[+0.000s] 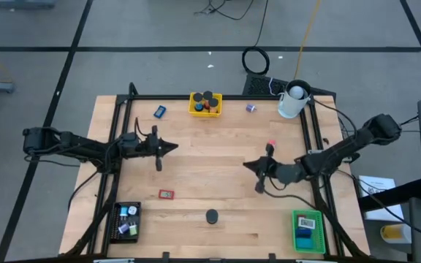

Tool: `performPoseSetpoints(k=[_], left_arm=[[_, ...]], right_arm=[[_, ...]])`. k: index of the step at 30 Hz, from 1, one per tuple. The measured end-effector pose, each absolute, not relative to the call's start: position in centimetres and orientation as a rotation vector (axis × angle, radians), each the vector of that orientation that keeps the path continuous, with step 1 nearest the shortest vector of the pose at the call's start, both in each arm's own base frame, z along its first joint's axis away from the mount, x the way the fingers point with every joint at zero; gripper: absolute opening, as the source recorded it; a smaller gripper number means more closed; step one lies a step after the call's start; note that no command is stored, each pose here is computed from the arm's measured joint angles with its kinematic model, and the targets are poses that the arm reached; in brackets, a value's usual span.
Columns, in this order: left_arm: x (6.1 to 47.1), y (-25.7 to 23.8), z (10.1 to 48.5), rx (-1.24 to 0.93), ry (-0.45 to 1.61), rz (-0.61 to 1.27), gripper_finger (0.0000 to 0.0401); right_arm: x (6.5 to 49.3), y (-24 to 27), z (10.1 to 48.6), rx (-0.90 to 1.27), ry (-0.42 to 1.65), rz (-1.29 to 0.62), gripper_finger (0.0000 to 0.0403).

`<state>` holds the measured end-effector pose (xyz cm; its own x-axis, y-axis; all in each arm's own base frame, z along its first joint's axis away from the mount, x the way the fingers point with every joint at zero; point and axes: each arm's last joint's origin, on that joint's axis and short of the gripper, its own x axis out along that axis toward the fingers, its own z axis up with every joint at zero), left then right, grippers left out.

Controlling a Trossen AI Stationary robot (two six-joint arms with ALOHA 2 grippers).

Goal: Pick & Place Office items
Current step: Put the pink charger adapter into the black bin

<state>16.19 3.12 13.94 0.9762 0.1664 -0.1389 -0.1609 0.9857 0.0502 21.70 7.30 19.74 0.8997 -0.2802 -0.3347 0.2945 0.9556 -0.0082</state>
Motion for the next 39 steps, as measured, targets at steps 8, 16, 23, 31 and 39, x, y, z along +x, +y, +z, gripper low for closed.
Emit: performPoseSetpoints(k=[8,16,23,31,39], left_arm=[[16.2,2.8,13.7,0.03,0.166,0.184,0.0034],[16.2,2.8,13.6,0.031,0.175,0.184,0.0027],[16.2,2.8,13.6,0.029,0.18,0.184,0.0005],[16.2,2.8,13.6,0.024,0.181,0.185,0.0028],[16.2,2.8,13.5,0.022,0.184,0.185,0.0035]], right_arm=[[21.7,5.9,19.3,0.088,0.45,-0.395,0.0011],[20.5,5.4,19.4,0.295,0.65,-0.588,0.0068],[18.2,3.6,18.0,0.389,0.765,-0.869,0.0145],[17.3,2.5,16.7,0.429,0.694,-1.015,0.0226],[15.9,0.9,13.8,0.508,0.647,-1.127,0.0264]])
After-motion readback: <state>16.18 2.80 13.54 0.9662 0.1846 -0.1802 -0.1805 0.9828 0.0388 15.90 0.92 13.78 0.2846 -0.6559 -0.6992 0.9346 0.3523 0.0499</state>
